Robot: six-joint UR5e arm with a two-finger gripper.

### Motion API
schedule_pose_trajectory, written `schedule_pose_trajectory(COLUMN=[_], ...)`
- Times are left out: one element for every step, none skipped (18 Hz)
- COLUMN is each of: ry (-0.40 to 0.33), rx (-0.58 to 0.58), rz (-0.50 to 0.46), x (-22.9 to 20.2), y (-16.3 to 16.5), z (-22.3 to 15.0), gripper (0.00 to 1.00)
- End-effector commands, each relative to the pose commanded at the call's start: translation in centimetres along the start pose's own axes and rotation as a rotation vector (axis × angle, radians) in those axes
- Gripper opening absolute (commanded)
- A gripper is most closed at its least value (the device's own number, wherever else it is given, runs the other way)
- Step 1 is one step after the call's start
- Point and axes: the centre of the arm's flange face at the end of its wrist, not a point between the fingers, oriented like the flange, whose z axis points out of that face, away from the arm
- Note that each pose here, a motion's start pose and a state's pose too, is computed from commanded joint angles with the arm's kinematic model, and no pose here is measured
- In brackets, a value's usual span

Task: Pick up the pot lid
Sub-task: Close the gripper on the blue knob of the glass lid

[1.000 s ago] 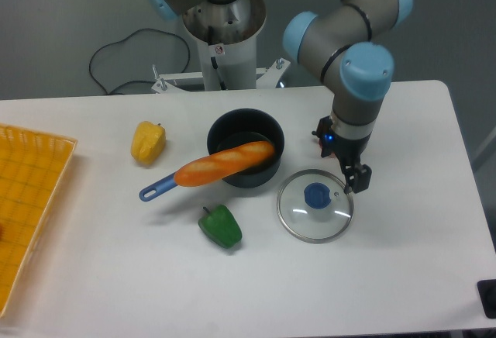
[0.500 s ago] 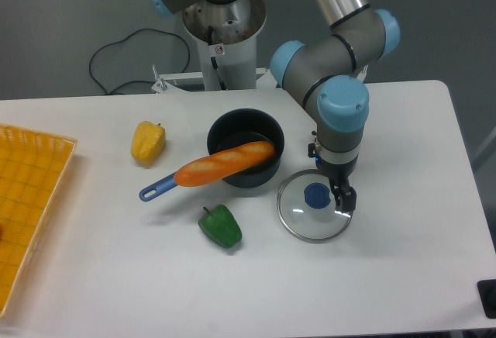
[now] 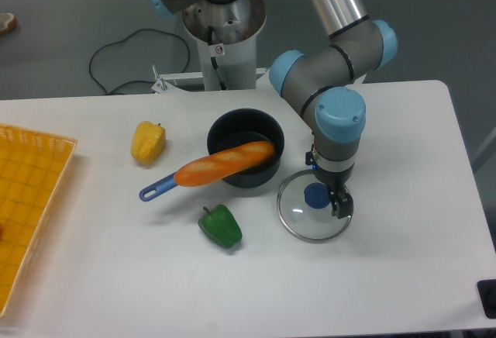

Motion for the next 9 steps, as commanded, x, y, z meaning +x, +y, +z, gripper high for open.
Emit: schedule_pose_trajectory(ry=[0.004,0.009,0.011,0.016,0.02,0.023,0.027,0.031,0.032], rx=[0.001,0.002,0.005,0.006,0.007,0.008,0.007,0.008,0.009], rz=[-0.001,-0.003,-0.013,-0.016,-0.015,-0.013,-0.013,-0.011,-0.011], x=[0.0,0.1,0.1,0.1,0.1,0.1,0.1,0.1,0.1], y=[0.0,-0.1,-0.2,-0.2,-0.3,-0.3,-0.3,-0.4,-0.4], z=[0.2,0.4,0.5,0.9,1.1,1.3,1.5,1.8,1.9], gripper=[1.0,1.0,1.0,1.0,1.0,1.0,1.0,1.0,1.0])
